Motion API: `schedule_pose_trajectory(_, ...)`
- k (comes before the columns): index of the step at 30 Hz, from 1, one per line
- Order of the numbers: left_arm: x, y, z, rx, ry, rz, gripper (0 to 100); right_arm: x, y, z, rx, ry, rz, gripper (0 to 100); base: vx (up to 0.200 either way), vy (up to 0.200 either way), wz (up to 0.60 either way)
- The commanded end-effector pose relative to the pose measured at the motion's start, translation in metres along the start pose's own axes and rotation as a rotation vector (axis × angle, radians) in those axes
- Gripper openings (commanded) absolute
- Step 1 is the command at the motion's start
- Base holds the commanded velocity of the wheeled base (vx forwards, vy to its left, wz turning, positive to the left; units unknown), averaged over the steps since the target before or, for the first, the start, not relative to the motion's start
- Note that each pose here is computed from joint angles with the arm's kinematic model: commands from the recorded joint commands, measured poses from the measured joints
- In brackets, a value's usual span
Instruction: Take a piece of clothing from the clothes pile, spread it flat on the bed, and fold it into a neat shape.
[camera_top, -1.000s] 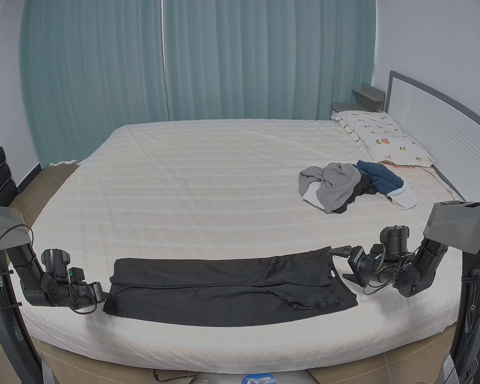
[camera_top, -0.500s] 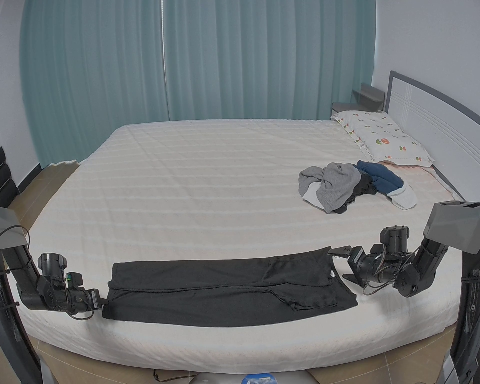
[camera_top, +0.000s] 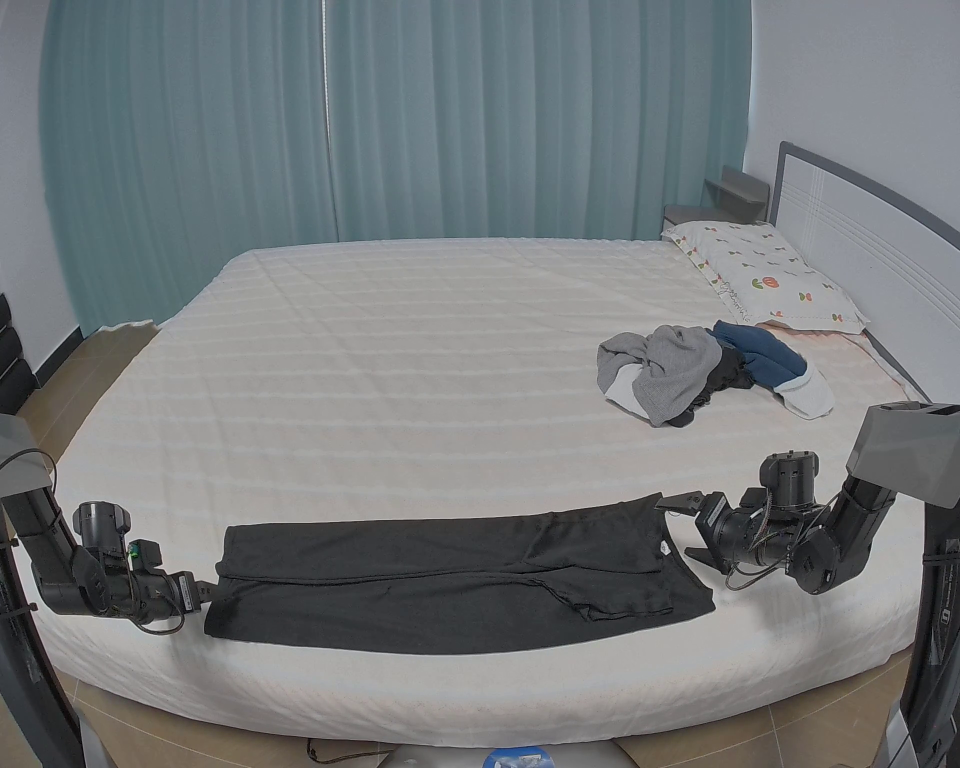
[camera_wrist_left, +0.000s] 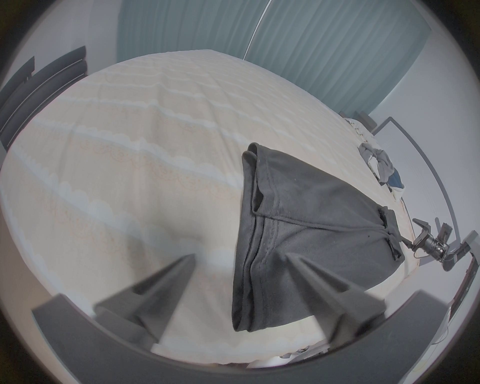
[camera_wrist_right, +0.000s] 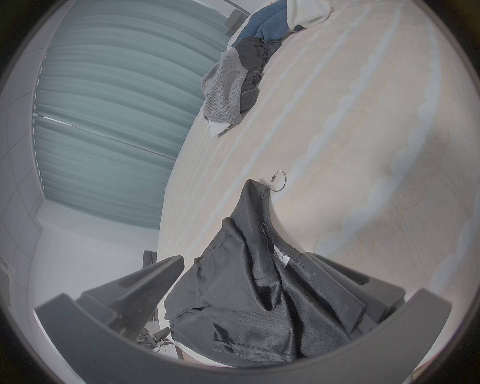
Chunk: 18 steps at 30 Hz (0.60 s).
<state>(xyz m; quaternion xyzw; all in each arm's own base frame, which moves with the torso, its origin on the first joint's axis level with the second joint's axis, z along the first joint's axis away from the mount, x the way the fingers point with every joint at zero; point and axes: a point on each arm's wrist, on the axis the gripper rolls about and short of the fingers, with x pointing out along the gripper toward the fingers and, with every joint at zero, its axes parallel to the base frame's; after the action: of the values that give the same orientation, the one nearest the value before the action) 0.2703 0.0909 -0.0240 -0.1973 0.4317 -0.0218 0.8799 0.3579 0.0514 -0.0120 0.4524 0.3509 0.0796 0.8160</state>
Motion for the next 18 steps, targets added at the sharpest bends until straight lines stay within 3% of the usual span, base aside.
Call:
schedule_pose_trajectory(1,-0.002,-0.001,0.009,-0.020,-0.035,-0.006,100,0.000,0.000,0.000,0.000,0.001,0.001,100,0.000,0.000,0.00)
schedule_pose_trajectory(4,-0.003,-0.006,0.024,-0.090,-0.083,-0.020,100,0.000,0.000,0.000,0.000,0.001,0.001,100,0.000,0.000,0.00)
schedule_pose_trajectory(5,0.000,-0.016,0.036,-0.148,-0.108,-0.049,100,0.000,0.000,0.000,0.000,0.001,0.001,100,0.000,0.000,0.00)
schedule_pose_trajectory(8,0.005,-0.023,0.049,-0.195,-0.133,-0.074,100,0.000,0.000,-0.001,-0.003,0.002,0.002,100,0.000,0.000,0.00)
schedule_pose_trajectory(14,0.019,-0.023,0.053,-0.145,-0.125,-0.080,100,0.000,0.000,-0.001,-0.003,0.002,0.002,100,0.000,0.000,0.00)
schedule_pose_trajectory(18,0.028,-0.019,0.044,-0.059,-0.090,-0.071,100,0.000,0.000,-0.001,-0.003,0.002,0.002,100,0.000,0.000,0.00)
